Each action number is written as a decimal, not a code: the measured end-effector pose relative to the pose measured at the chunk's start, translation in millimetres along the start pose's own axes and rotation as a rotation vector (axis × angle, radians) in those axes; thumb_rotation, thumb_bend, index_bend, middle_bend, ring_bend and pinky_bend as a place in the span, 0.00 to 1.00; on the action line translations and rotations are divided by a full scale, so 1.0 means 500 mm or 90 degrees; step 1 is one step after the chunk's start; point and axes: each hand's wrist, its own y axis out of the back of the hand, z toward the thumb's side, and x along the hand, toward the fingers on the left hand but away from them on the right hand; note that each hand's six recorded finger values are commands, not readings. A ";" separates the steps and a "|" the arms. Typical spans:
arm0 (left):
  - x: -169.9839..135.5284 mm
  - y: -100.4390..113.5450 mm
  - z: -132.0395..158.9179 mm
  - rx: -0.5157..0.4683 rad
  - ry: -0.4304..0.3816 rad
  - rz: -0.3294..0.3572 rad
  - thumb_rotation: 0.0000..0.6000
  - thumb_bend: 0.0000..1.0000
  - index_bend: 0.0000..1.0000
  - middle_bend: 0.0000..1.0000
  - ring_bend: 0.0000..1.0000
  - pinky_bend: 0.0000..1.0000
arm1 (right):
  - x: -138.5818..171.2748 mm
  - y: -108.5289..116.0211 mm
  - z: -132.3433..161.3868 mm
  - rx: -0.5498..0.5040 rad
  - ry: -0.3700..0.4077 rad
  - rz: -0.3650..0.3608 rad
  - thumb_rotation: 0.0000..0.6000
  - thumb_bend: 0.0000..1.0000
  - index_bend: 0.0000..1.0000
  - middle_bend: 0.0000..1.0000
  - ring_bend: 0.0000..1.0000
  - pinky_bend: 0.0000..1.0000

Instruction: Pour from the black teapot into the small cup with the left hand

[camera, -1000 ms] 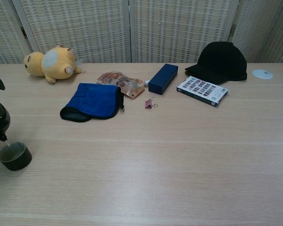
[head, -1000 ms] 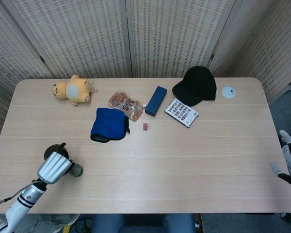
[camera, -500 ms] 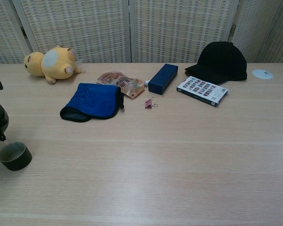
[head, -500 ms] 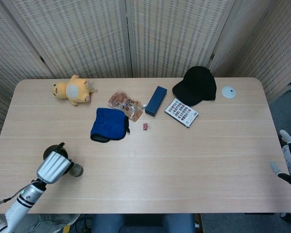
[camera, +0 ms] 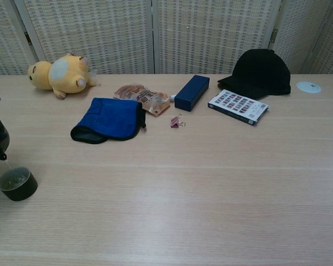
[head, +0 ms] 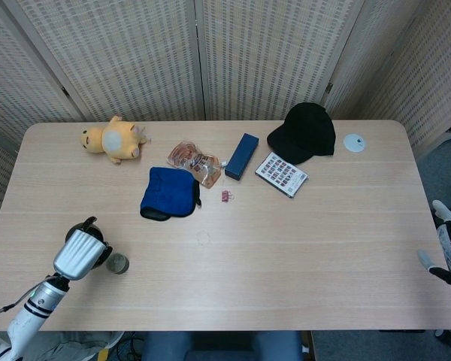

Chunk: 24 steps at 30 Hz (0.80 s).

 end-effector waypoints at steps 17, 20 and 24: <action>0.054 0.017 -0.063 -0.250 0.141 0.011 1.00 0.47 1.00 1.00 0.93 0.28 | 0.003 0.002 -0.002 0.001 -0.005 -0.004 1.00 0.16 0.16 0.28 0.16 0.18; 0.066 0.019 -0.069 -0.302 0.161 0.016 1.00 0.47 1.00 1.00 0.93 0.28 | 0.003 0.002 -0.002 0.000 -0.005 -0.004 1.00 0.16 0.16 0.28 0.16 0.18; 0.082 0.011 -0.070 -0.363 0.182 0.018 0.90 0.47 1.00 1.00 0.93 0.28 | 0.003 0.000 -0.004 0.001 -0.006 -0.002 1.00 0.16 0.16 0.28 0.16 0.18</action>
